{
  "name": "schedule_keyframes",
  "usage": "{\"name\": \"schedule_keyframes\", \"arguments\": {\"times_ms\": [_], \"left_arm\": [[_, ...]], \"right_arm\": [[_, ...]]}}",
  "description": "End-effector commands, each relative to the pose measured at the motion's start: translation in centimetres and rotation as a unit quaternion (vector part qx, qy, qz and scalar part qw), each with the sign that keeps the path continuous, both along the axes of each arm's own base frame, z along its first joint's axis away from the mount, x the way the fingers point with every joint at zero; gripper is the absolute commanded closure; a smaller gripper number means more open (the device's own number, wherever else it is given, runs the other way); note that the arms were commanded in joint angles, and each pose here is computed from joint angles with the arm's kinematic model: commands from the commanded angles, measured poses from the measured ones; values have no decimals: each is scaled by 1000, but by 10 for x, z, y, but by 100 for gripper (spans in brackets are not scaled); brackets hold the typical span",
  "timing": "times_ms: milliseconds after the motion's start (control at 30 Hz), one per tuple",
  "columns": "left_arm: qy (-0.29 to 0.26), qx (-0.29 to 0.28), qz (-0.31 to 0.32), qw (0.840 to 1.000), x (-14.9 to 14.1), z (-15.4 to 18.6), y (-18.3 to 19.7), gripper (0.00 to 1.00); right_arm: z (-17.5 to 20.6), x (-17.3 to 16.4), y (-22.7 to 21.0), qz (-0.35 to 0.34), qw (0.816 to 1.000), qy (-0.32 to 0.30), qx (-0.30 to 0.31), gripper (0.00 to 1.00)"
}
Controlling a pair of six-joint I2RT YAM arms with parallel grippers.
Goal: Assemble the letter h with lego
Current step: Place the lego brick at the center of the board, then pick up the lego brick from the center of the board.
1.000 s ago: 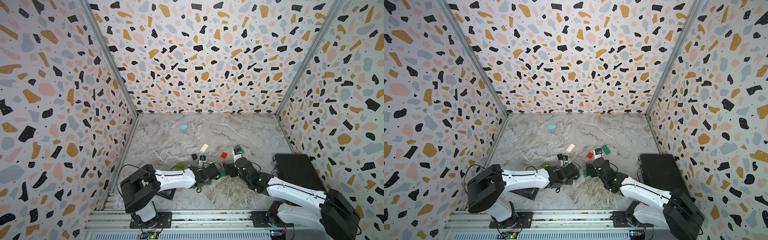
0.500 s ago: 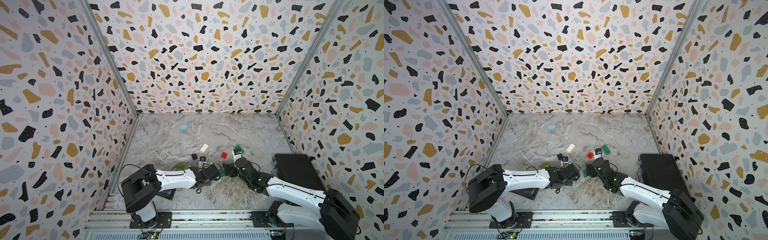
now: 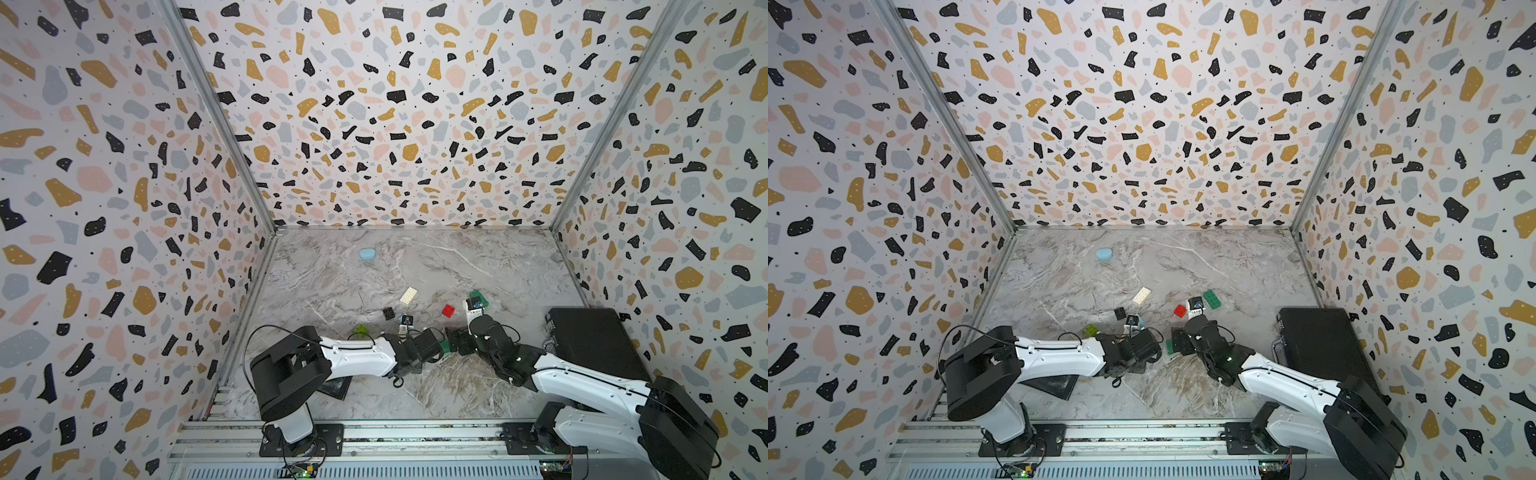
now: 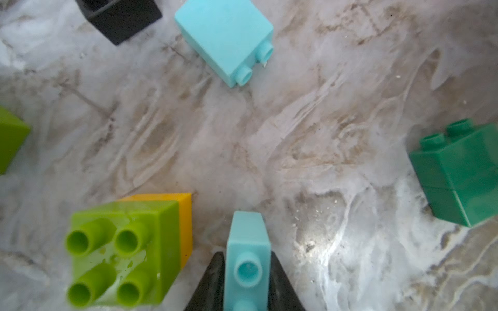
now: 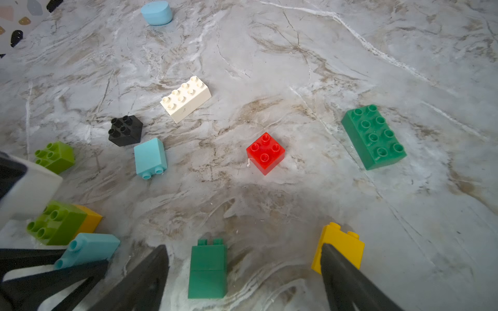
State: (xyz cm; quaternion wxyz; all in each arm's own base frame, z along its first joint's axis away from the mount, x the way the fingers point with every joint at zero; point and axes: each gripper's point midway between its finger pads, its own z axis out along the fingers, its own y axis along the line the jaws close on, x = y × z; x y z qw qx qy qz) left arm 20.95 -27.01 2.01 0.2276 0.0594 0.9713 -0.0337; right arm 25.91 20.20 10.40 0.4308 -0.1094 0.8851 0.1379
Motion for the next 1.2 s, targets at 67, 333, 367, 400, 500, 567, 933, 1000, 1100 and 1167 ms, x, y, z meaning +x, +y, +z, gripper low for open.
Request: {"name": "schedule_keyframes", "arguments": {"times_ms": [67,333,367,400,500,567,933,1000,1100,1167], "left_arm": [[-3,-1,-10,1000,4,2,-11,72],[-4,-5,0,1000,8,4,-12,70],[-4,-2,2,1000,8,4,-10,67],[-4,-2,4,1000,9,5,-10,66],[-5,-6,5,1000,9,10,-10,61],[-7,-11,4,1000,9,18,-10,56],[-41,-78,-26,996,-4,108,5,0],[-60,-87,-44,993,-7,133,15,1],[-54,-98,-61,992,-8,159,38,1],[-29,-92,-61,993,-6,164,63,1]], "right_arm": [[1,1,-1,-1,1000,-1,-2,10],[-1,1,0,1,1000,2,-3,10],[0,1,0,2,1000,2,-2,10],[-1,1,0,2,1000,3,-3,10],[-1,0,2,6,1000,5,-2,10],[-3,0,3,8,1000,7,-4,10],[-3,2,-1,1,1000,4,-12,9],[-3,2,-1,0,1000,4,-16,8],[-5,3,0,4,1000,8,-23,6],[-8,3,3,14,999,19,-34,5]]}}
